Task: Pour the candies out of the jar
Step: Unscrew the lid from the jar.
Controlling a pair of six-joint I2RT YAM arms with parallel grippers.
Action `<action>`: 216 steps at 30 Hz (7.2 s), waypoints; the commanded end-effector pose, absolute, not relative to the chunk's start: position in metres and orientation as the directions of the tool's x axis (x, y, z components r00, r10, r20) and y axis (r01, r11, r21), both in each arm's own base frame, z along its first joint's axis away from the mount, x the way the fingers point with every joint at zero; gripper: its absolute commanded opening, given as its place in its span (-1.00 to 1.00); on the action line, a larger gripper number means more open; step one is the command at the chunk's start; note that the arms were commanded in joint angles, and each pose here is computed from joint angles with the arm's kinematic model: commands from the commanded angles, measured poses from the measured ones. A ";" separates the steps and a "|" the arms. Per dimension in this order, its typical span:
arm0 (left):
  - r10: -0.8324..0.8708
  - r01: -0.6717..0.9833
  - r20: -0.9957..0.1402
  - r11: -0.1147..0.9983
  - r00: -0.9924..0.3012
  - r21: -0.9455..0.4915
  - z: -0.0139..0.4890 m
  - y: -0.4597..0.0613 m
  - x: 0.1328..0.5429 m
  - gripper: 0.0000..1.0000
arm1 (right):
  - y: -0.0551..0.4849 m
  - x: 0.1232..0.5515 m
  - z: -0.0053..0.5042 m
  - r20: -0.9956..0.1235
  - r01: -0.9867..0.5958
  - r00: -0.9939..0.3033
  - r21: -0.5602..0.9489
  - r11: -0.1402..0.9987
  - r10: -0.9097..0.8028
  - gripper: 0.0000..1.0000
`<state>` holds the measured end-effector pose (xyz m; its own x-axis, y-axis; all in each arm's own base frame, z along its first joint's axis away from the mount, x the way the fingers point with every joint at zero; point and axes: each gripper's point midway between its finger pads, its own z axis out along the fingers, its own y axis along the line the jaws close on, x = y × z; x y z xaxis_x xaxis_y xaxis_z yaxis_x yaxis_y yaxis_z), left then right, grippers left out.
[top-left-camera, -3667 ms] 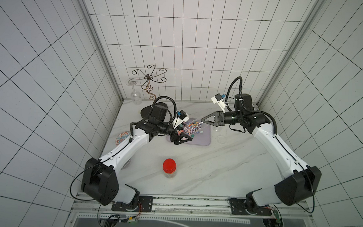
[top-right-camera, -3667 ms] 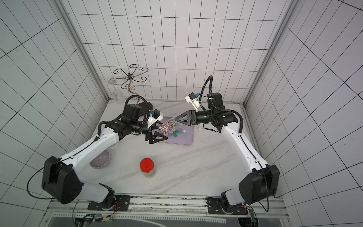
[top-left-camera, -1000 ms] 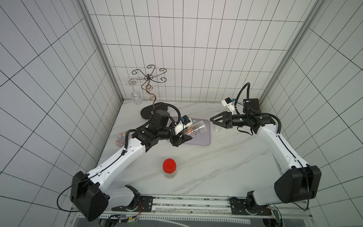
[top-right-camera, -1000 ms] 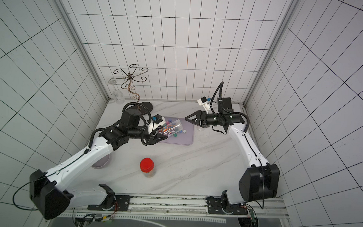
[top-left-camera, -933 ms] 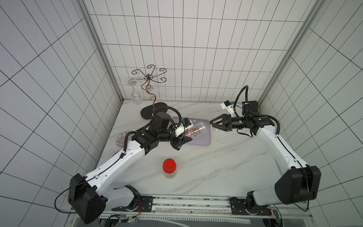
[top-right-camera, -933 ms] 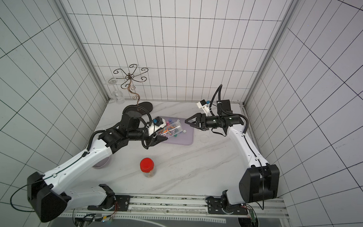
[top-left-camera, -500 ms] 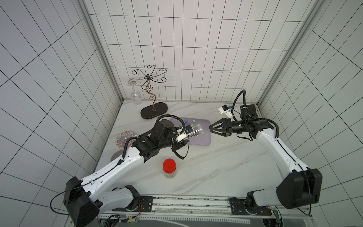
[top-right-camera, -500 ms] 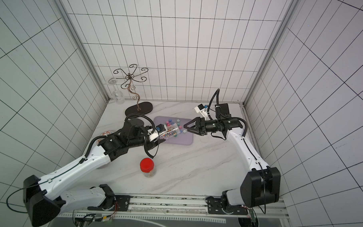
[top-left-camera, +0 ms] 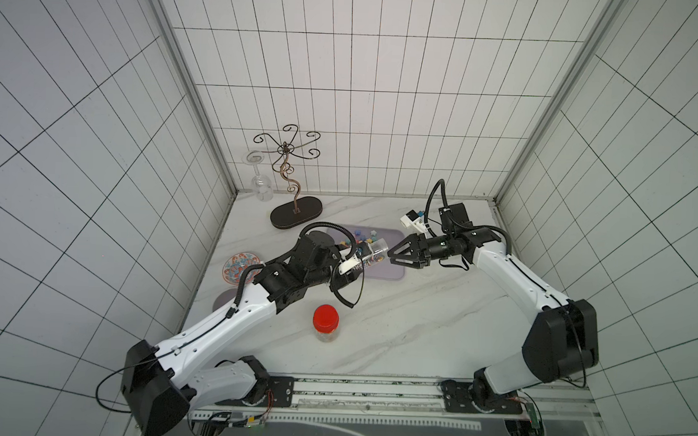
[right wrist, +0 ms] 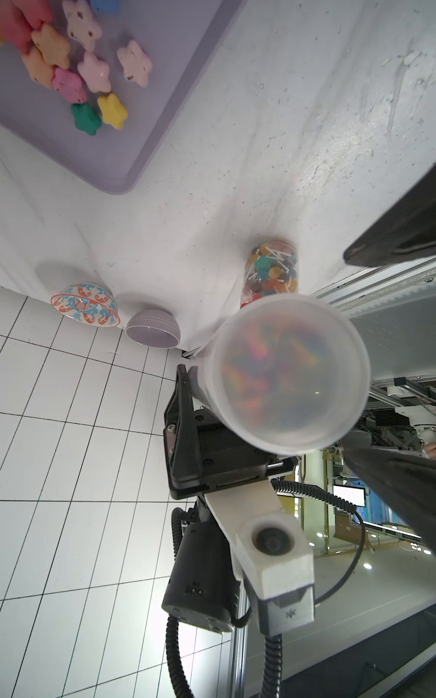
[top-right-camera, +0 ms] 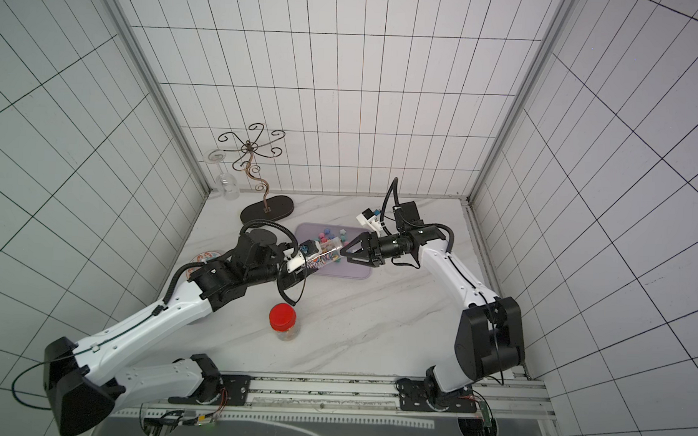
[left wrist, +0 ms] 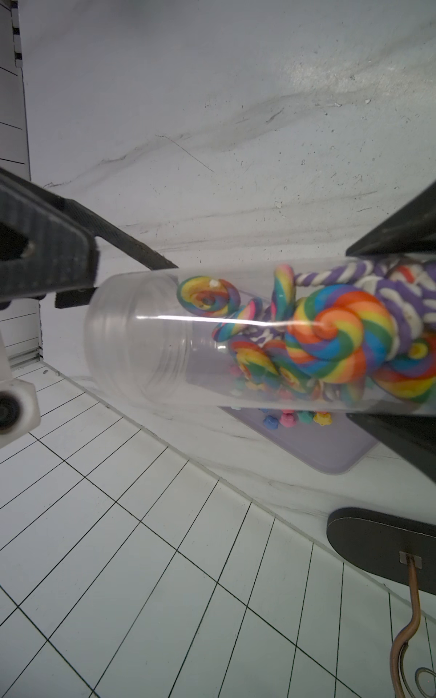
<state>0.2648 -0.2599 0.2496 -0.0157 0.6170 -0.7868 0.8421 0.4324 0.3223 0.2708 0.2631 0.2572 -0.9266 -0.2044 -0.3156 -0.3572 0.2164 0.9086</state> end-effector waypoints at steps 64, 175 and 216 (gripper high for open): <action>0.574 0.854 -0.818 0.411 0.029 0.318 0.261 -0.270 0.261 -0.41 | 0.268 0.300 0.314 -0.517 -0.553 -0.830 0.812 0.190 -0.208 0.29; 0.452 0.861 -0.892 0.441 0.029 0.252 0.287 -0.263 0.257 -0.41 | 0.248 0.271 0.275 -0.305 -0.321 -0.946 0.924 0.207 -0.105 0.70; 0.415 0.884 -0.910 0.417 0.020 0.210 0.291 -0.270 0.251 -0.41 | 0.274 0.278 0.291 -0.399 -0.415 -0.905 0.904 0.105 -0.146 -0.08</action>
<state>0.2524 -0.2651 0.2769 -0.0184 0.4525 -0.8916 0.8840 0.4239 0.1970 0.2871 0.2714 0.2915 -0.9161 -0.1200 -0.3826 -0.3971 0.1398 0.9070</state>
